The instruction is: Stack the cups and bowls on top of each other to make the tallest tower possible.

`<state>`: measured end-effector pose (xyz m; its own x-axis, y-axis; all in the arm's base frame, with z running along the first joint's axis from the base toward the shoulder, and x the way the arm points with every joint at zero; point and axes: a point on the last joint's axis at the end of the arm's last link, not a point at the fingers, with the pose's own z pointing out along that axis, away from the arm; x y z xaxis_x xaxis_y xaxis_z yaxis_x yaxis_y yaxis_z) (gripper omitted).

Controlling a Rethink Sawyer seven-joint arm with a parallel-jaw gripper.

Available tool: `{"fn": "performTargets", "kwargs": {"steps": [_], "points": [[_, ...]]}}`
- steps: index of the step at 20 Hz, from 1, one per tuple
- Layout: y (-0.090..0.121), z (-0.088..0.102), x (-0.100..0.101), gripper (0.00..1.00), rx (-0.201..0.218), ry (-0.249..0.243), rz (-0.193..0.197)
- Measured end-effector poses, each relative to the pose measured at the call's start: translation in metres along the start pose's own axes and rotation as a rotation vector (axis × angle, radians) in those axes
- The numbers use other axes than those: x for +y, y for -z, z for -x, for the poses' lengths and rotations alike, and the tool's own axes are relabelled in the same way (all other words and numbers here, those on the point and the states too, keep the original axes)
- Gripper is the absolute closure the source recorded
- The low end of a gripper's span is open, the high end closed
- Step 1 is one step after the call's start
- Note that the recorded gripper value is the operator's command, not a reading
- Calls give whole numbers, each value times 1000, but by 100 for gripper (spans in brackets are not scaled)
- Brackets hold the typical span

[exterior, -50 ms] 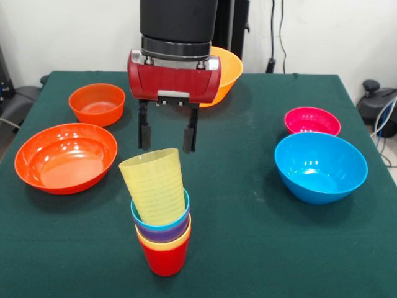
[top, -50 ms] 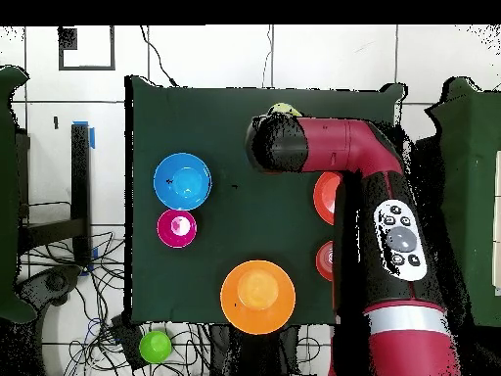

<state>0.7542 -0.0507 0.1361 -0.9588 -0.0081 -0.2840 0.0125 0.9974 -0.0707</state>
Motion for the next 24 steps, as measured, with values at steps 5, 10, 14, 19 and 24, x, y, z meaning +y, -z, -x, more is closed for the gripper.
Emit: {"fn": "performTargets", "kwargs": {"steps": [5,10,14,19,24], "points": [[-9,-6,3,0,2,0,7],[-12,-7,4,0,-7,1,10],[-12,-8,5,0,-14,2,12],[-13,-11,7,0,-8,4,14],[-16,-11,8,0,-18,4,16]]}}
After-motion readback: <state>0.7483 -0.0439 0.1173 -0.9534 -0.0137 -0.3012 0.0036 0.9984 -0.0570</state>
